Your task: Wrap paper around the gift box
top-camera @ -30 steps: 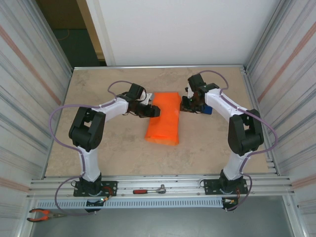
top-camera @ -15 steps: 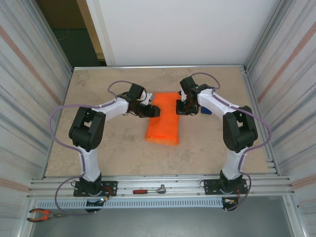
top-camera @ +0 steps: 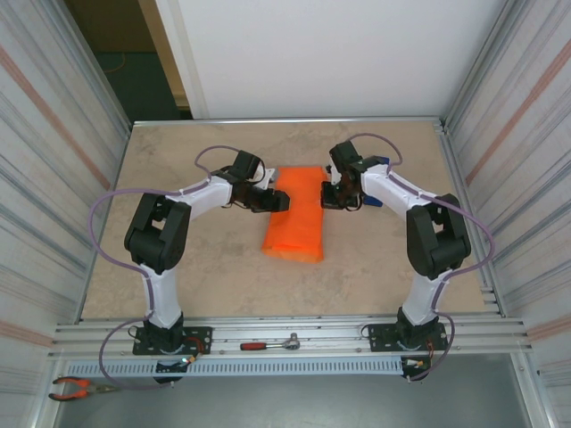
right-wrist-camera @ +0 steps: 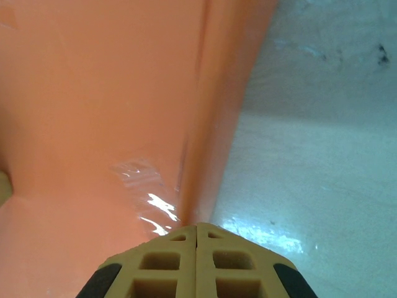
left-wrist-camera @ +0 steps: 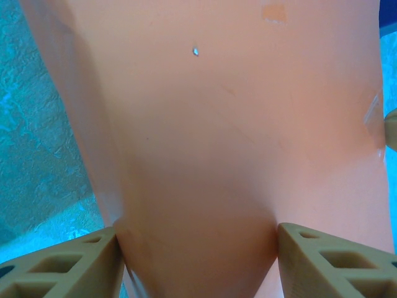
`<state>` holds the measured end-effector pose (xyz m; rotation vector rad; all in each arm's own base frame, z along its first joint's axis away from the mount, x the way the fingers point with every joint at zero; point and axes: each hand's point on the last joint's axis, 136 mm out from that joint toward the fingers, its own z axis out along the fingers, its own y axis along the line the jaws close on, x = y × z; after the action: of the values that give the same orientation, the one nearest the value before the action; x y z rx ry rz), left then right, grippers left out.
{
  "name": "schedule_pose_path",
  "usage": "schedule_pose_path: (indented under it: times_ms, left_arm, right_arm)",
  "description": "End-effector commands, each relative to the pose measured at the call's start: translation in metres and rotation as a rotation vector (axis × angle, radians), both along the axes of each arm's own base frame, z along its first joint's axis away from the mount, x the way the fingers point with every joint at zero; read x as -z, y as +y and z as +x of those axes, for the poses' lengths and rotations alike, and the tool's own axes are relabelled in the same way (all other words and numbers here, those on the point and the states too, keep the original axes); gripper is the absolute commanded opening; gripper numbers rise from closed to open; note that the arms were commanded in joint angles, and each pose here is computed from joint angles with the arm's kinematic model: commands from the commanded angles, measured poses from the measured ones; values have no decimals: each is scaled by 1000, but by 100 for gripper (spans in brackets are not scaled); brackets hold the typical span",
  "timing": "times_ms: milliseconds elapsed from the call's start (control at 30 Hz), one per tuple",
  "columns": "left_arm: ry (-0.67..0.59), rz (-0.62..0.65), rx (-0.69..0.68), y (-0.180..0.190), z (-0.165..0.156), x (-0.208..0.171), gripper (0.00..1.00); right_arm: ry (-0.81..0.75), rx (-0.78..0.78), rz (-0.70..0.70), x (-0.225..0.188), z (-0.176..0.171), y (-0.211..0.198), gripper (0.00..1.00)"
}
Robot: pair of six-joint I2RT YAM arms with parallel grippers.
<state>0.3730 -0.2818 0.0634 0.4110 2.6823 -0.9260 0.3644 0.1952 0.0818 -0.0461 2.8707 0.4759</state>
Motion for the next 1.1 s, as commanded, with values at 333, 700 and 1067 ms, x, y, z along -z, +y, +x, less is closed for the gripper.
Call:
schedule_pose_path:
  times_ms: [333,700,1067]
  left_arm:
    - [188,272,24,31,-51,84,62]
    - [189,259,26,27,-52,82,62]
    - [183,233,23,23,-51,75,62]
  right_arm:
    - [31,27,92,15,-6,16,0]
    - [98,162,392,28,-16,31,0]
    - [174,203,632,10,-29,54,2]
